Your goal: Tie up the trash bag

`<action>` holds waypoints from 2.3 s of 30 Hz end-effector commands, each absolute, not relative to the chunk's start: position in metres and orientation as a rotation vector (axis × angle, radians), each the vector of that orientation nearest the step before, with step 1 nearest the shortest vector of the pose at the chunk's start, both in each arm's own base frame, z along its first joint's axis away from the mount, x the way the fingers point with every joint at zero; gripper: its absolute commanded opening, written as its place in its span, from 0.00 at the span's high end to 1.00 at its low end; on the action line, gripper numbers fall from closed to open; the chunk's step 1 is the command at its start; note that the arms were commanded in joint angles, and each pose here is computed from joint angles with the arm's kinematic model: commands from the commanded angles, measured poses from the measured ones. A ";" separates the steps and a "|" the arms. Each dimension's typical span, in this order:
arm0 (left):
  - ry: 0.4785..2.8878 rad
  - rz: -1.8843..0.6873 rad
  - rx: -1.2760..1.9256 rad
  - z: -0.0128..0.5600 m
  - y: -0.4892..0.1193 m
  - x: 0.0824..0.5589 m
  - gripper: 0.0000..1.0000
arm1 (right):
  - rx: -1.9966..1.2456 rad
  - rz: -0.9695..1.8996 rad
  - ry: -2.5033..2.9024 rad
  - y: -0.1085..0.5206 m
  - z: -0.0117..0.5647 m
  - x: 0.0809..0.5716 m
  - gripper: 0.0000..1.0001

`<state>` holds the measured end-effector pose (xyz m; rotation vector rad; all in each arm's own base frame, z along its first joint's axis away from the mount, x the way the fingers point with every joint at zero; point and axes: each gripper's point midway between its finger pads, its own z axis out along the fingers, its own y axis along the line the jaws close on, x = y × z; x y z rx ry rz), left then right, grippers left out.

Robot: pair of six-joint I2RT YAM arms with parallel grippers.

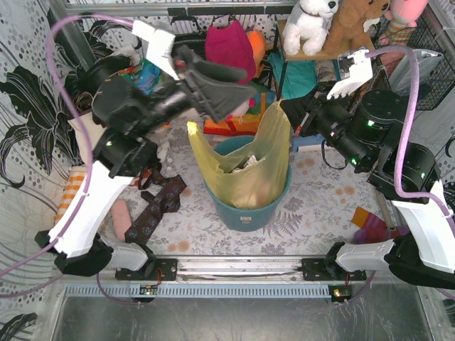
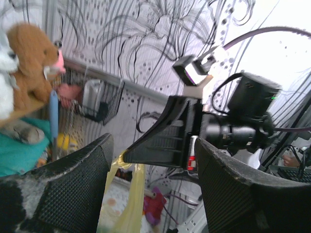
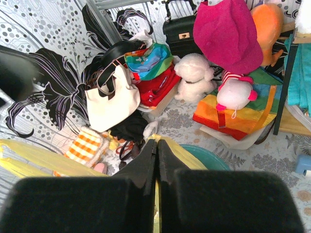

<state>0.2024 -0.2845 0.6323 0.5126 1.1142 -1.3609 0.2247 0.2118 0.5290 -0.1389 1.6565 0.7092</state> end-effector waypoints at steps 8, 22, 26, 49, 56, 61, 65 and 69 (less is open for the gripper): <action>1.193 -1.278 0.286 0.593 -0.326 0.203 0.23 | -0.113 0.731 1.596 0.205 0.546 0.221 1.00; 1.086 -1.084 0.342 0.630 -0.307 0.164 0.18 | -0.120 0.724 1.600 0.205 0.546 0.222 1.00; 0.975 -1.274 0.563 0.648 -0.304 0.108 0.14 | -0.127 0.721 1.594 0.206 0.546 0.222 1.00; 0.919 -1.309 0.560 0.530 -0.361 0.125 0.12 | -0.121 0.780 1.612 0.206 0.550 0.212 1.00; 0.898 -1.104 0.391 0.520 -0.345 0.164 0.09 | -0.150 0.832 1.659 0.214 0.540 0.204 1.00; 0.868 -1.020 0.366 0.516 -0.339 0.174 0.07 | -0.192 0.872 1.688 0.222 0.535 0.198 1.00; 0.859 -0.941 0.340 0.513 -0.338 0.185 0.02 | -0.207 0.895 1.704 0.225 0.531 0.193 1.00; 0.853 -0.899 0.355 0.511 -0.347 0.192 0.02 | -0.220 0.917 1.707 0.226 0.532 0.189 1.00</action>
